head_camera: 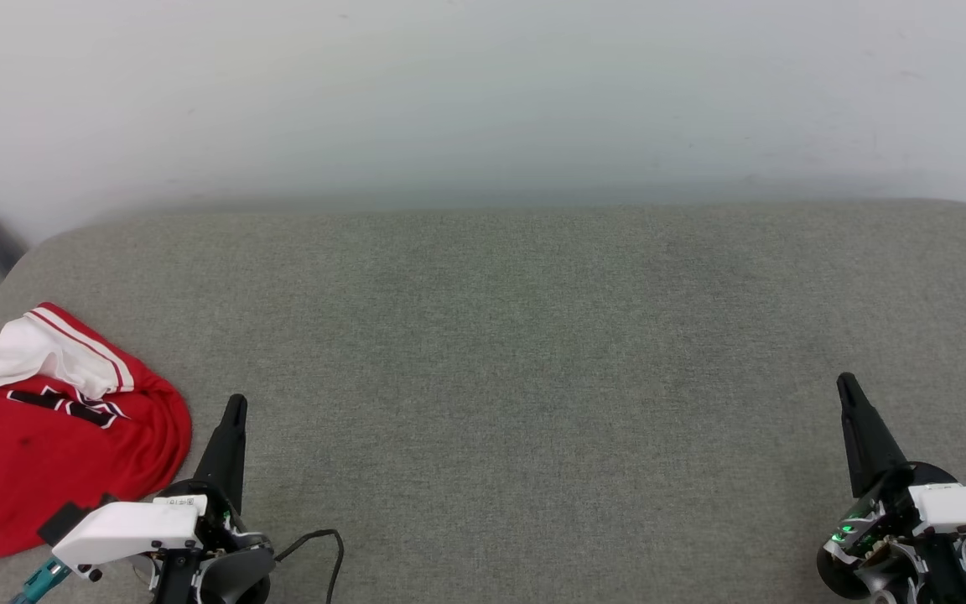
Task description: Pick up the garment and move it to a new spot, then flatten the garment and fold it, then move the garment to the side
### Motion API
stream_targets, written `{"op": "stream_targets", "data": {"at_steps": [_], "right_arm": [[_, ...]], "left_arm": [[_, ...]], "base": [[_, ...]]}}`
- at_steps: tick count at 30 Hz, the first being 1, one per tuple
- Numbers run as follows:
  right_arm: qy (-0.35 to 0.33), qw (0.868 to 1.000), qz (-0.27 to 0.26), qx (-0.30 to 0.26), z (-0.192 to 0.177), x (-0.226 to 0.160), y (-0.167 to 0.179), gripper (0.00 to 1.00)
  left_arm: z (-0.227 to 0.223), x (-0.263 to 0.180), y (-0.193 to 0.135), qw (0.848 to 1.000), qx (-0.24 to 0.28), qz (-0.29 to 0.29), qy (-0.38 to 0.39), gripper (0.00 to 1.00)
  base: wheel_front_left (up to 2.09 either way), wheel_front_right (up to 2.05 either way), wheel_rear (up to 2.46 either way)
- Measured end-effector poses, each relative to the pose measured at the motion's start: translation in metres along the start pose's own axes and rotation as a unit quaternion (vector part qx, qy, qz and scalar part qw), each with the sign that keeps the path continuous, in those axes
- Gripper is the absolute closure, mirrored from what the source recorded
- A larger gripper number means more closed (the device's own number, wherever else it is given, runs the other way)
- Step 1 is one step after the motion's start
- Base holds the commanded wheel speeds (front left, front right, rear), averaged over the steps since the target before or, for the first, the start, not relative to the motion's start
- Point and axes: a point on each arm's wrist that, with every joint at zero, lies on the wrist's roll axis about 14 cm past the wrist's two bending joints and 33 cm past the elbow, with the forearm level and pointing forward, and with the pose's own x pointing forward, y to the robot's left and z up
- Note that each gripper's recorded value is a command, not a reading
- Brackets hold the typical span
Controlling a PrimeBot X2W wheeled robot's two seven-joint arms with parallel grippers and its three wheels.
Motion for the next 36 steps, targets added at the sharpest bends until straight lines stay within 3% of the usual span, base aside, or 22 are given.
{"op": "stream_targets", "data": {"at_steps": [20, 21, 25, 36], "right_arm": [[0.000, 1.000, 0.000, 0.000, 0.000, 0.000, 0.000, 1.00], [0.000, 1.000, -0.002, 0.000, 0.000, -0.001, -0.002, 0.00], [-0.003, 1.000, -0.028, 0.002, 0.001, -0.009, -0.019, 0.00], [-0.006, 1.000, -0.015, -0.022, -0.006, -0.006, -0.010, 0.00]], "left_arm": [[0.000, 0.000, 0.000, 1.000, 0.000, 0.000, 0.000, 1.00], [0.000, 0.000, 0.002, 1.000, 0.000, 0.003, 0.000, 0.00], [-0.002, -0.008, 0.019, 1.000, -0.002, 0.029, 0.001, 0.00], [-0.013, -0.006, 0.010, 1.000, 0.022, 0.014, 0.004, 0.00]], "base": [[0.00, 0.00, 0.00], [0.00, 0.00, 0.00], [0.00, 0.00, 0.00], [0.00, 0.00, 0.00]]}}
